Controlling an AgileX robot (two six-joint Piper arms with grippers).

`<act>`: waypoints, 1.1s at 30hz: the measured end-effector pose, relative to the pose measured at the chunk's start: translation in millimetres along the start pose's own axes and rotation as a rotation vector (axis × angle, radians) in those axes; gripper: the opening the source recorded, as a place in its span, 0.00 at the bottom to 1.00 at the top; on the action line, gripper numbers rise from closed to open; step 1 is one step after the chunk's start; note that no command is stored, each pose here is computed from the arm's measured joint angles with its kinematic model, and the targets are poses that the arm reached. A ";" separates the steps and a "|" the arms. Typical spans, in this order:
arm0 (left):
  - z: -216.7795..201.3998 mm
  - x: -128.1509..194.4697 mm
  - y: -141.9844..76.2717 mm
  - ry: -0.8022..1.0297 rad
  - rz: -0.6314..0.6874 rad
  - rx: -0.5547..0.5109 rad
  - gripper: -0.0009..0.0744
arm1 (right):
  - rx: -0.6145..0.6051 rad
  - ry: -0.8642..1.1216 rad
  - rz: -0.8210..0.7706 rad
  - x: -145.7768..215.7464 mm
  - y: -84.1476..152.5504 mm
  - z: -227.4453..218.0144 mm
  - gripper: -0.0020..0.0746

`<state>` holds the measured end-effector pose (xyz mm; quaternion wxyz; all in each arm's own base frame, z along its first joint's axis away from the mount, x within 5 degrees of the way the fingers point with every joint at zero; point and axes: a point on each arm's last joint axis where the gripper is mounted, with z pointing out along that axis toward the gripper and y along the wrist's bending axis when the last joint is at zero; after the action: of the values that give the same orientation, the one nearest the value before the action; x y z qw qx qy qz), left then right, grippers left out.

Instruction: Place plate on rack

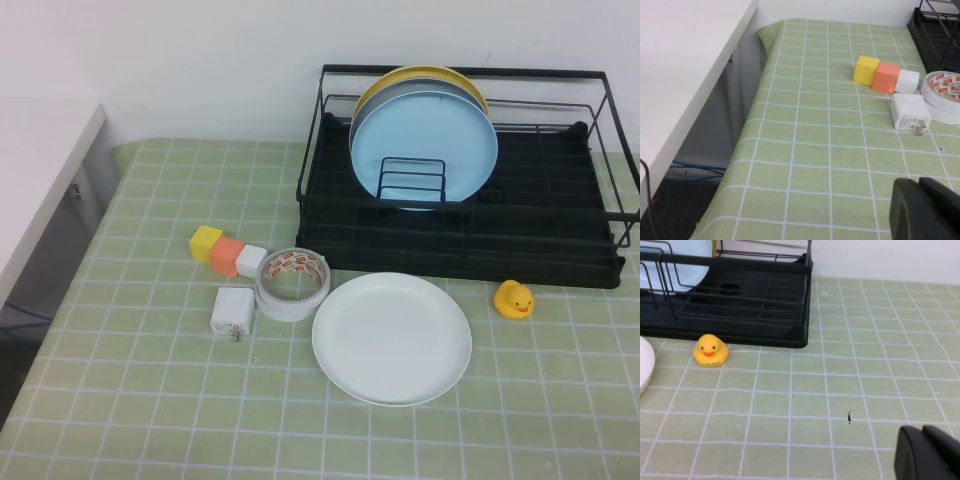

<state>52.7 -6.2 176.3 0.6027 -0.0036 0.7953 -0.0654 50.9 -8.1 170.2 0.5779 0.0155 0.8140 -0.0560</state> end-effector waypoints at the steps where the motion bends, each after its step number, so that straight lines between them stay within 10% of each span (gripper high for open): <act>1: 0.0 0.0 0.0 0.000 0.000 0.000 0.01 | 0.000 0.000 0.000 0.0 0.0 0.0 0.03; 33: 0.0 0.0 0.4 0.000 0.016 -0.005 0.01 | 0.002 0.000 -0.005 0.0 -0.2 0.0 0.03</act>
<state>52.8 -5.8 176.3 0.6032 0.0011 0.7954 -0.0588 50.8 -8.3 170.2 0.5778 0.0140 0.8139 -0.0585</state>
